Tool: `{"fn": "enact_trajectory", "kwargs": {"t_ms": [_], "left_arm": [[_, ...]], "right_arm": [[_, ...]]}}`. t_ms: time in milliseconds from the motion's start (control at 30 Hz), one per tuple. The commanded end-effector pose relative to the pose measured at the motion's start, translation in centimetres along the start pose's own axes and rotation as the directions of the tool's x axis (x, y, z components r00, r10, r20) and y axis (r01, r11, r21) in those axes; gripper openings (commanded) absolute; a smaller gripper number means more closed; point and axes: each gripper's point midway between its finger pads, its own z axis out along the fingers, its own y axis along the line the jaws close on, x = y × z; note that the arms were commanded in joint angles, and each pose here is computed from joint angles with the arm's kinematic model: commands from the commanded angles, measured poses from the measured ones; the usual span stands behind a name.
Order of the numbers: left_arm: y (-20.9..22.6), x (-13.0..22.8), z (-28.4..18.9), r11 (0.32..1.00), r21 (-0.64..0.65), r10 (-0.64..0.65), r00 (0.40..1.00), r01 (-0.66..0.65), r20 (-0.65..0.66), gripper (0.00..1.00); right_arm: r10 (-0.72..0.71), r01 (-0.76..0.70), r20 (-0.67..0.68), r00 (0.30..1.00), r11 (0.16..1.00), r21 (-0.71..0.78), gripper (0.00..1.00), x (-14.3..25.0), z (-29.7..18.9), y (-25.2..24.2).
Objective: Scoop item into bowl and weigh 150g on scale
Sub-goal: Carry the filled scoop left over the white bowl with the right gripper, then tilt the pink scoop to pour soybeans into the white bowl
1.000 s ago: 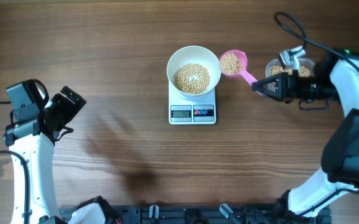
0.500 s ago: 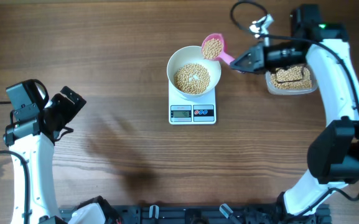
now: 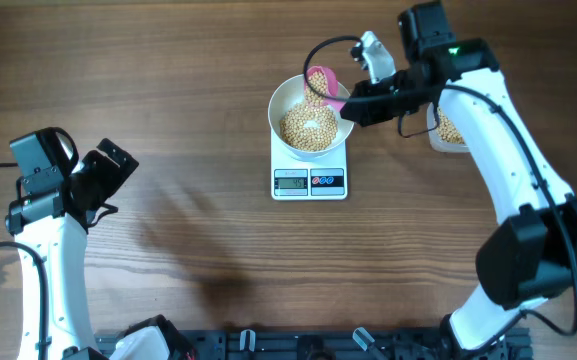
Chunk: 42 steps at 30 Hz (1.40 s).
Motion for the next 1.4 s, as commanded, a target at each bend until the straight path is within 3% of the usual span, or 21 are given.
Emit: {"fn": "enact_trajectory", "kwargs": {"t_ms": [0,267,533,833,1133,1367], "left_arm": [[0.0,0.0,0.0,1.0,0.008,0.015,1.0,-0.015,-0.002,1.0],[0.0,0.0,0.0,1.0,0.008,0.015,1.0,-0.015,-0.002,1.0],[0.0,0.0,0.0,1.0,0.008,0.015,1.0,-0.015,-0.002,1.0],[0.0,0.0,0.0,1.0,0.008,0.015,1.0,-0.015,-0.002,1.0],[0.0,0.0,0.0,1.0,0.008,0.015,1.0,-0.015,-0.002,1.0],[0.0,0.0,0.0,1.0,0.008,0.015,1.0,-0.015,-0.002,1.0]], "right_arm": [[-0.178,0.165,0.068,0.982,0.973,0.163,0.05,-1.9,-2.4,0.7],[-0.253,0.242,0.032,0.967,0.951,0.191,0.05,-1.6,-1.5,2.0],[-0.258,0.271,-0.082,0.963,0.915,0.298,0.05,0.3,-1.7,0.2],[-0.307,0.313,-0.078,0.948,0.867,0.389,0.05,-0.9,-2.3,-1.3],[-0.477,0.471,-0.126,0.87,0.728,0.498,0.04,-3.3,-2.5,-2.1],[-0.516,0.521,-0.151,0.843,0.712,0.471,0.05,-3.0,-1.7,-0.5]]}}
